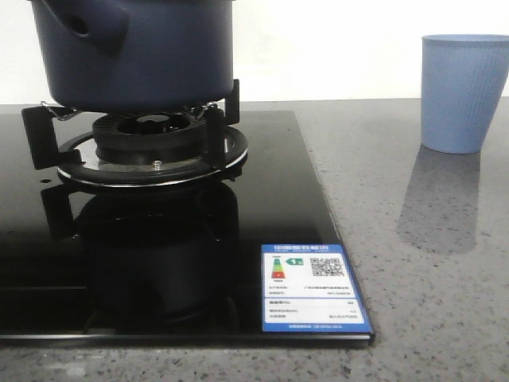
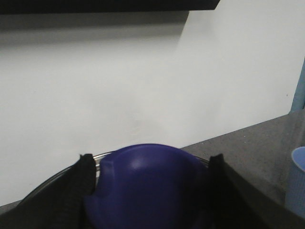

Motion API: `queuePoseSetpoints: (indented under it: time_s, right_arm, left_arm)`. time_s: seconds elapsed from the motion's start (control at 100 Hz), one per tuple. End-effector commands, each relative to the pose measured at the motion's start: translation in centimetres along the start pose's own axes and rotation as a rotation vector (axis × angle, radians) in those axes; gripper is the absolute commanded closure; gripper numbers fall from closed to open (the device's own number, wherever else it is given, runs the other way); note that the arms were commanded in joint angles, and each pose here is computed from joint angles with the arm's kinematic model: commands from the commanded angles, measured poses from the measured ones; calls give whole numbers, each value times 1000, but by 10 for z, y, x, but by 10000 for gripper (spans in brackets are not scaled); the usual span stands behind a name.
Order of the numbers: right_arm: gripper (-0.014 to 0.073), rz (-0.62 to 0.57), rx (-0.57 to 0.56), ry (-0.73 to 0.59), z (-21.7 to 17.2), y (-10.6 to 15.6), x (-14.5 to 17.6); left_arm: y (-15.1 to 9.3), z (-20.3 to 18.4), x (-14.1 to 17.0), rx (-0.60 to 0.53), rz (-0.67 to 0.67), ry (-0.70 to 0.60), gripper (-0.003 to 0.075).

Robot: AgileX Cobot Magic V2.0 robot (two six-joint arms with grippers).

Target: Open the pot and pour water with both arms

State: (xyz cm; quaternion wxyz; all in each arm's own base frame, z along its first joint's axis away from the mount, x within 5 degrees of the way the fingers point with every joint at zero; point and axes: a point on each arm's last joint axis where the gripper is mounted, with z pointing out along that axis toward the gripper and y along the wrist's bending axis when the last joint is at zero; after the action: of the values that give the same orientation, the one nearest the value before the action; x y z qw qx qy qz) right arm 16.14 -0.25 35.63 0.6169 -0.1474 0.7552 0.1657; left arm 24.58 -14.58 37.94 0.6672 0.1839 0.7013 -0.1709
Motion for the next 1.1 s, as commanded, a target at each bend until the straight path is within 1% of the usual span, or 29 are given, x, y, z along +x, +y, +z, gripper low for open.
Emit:
queuePoseSetpoints:
  time_s: [0.0, 0.23, 0.74, 0.79, 0.89, 0.94, 1.03, 1.09]
  right_arm:
    - [572, 8, 12, -66, -4, 1, -13]
    - [572, 10, 9, -65, -4, 1, -13]
    - [572, 9, 10, -64, -4, 1, -13]
    - [572, 6, 9, -60, -3, 1, -12]
    - [572, 0, -6, -48, -2, 3, -11]
    - [572, -3, -26, -43, 0, 5, -11]
    - [572, -25, -74, -19, 4, 12, -9]
    - [572, -42, -78, -9, 7, 15, -8]
  left_arm:
    - [2, -1, -24, -40, 7, -167, 351]
    - [1, 14, -10, -41, 10, -117, 351]
    - [0, 27, 5, -37, 14, -59, 350]
    - [0, 27, 6, -36, 14, -56, 332]
    - [0, 27, 6, -33, 13, -47, 225]
    - [0, 27, 6, -33, 13, -49, 193]
    - [0, 23, 2, -33, 12, -63, 183]
    - [0, 19, -2, -31, 11, -73, 183]
